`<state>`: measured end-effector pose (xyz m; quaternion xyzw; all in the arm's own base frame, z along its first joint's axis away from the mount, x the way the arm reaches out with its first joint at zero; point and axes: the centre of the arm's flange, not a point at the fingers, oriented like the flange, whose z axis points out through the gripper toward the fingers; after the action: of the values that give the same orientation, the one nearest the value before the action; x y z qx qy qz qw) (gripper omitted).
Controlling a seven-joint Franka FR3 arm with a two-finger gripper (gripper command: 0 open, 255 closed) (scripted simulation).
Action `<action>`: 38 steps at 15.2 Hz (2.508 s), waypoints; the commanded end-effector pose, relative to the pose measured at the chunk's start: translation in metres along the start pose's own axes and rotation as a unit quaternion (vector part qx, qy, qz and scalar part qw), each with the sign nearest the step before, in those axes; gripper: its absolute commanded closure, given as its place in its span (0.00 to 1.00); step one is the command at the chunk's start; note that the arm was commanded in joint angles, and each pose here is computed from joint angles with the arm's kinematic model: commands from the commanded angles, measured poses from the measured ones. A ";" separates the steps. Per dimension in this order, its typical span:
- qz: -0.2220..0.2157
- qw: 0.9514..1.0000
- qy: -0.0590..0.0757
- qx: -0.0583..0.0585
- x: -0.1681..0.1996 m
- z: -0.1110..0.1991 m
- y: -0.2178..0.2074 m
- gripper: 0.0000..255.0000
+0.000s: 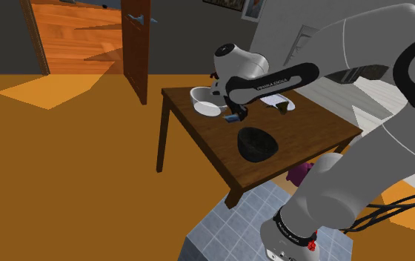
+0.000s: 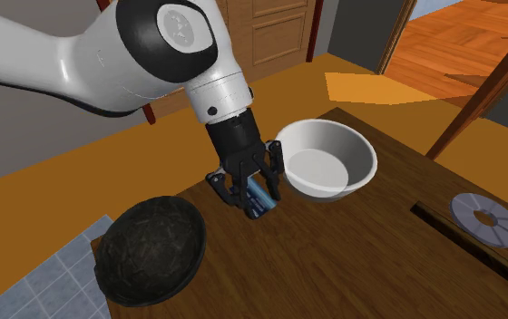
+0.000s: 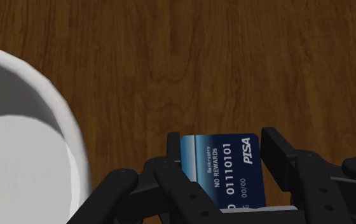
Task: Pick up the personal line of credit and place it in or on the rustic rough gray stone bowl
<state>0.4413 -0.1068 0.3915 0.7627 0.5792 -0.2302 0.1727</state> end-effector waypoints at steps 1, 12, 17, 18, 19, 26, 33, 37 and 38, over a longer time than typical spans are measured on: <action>0.000 1.000 0.000 0.000 -0.007 -0.007 -0.001 1.00; 0.000 1.000 0.000 0.000 -0.039 -0.056 -0.001 1.00; 0.000 1.000 0.000 0.000 -0.054 -0.078 -0.001 1.00; 0.000 1.000 0.000 0.000 -0.055 -0.080 -0.001 1.00; 0.000 1.000 0.000 0.000 -0.054 -0.082 -0.014 1.00; 0.000 1.000 0.000 0.000 -0.051 -0.095 -0.105 1.00; 0.000 1.000 0.000 0.000 -0.042 -0.096 -0.178 1.00; 0.000 1.000 0.000 0.000 -0.031 -0.078 -0.178 1.00; 0.000 1.000 0.000 0.000 -0.028 -0.074 -0.178 1.00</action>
<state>0.2745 -0.0421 0.4754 0.7627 0.5792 -0.2305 0.1725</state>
